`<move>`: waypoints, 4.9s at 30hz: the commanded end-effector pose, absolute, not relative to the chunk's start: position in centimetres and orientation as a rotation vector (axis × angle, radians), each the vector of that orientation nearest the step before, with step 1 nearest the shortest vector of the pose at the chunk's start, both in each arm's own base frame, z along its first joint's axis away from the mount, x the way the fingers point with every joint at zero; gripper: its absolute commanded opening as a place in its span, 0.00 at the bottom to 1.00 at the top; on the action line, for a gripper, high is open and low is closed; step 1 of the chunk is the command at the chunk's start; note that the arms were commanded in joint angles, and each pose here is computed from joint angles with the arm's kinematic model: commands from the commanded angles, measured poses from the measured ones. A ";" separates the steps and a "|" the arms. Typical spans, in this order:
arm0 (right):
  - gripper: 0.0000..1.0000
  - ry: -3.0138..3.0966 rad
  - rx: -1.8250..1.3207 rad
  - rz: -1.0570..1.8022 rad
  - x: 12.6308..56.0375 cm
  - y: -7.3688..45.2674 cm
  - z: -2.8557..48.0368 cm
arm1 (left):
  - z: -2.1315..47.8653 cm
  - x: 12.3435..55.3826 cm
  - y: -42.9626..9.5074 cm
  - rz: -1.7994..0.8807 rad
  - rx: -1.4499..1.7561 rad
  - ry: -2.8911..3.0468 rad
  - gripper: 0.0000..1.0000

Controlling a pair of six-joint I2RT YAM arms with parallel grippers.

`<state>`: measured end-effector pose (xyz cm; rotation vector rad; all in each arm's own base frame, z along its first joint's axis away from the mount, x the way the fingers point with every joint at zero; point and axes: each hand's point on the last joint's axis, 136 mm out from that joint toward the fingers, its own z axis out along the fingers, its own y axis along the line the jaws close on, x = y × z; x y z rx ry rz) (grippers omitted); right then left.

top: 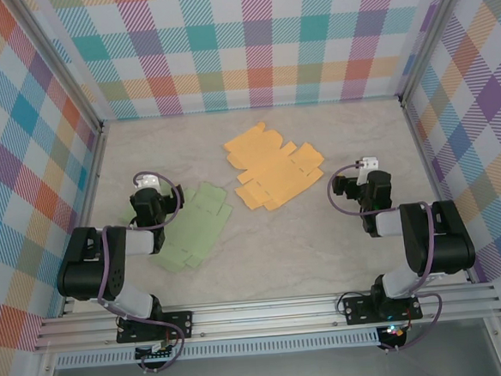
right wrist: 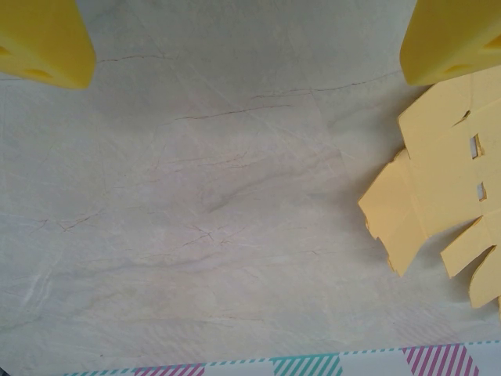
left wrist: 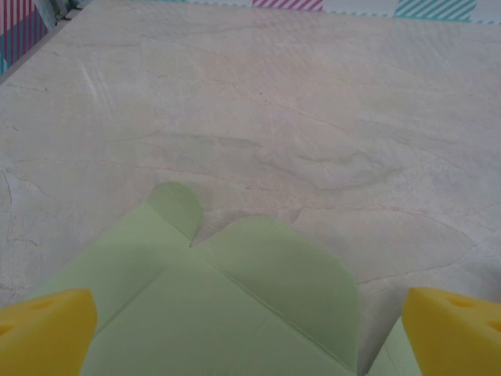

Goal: Fold the paper box

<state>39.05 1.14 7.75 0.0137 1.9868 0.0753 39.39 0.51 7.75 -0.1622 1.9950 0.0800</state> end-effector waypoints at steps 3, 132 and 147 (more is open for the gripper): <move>1.00 1.952 0.002 0.104 39.9 1.5 9.5 | 10.6 39.0 0.3 0.074 -0.177 1.945 1.00; 0.00 1.914 -0.748 0.645 36.6 15.8 32.5 | 35.3 39.8 -27.2 -0.551 0.547 1.730 0.78; 0.00 1.711 -0.872 0.704 30.2 17.1 39.4 | 42.2 29.7 -29.4 -0.377 1.227 1.155 0.96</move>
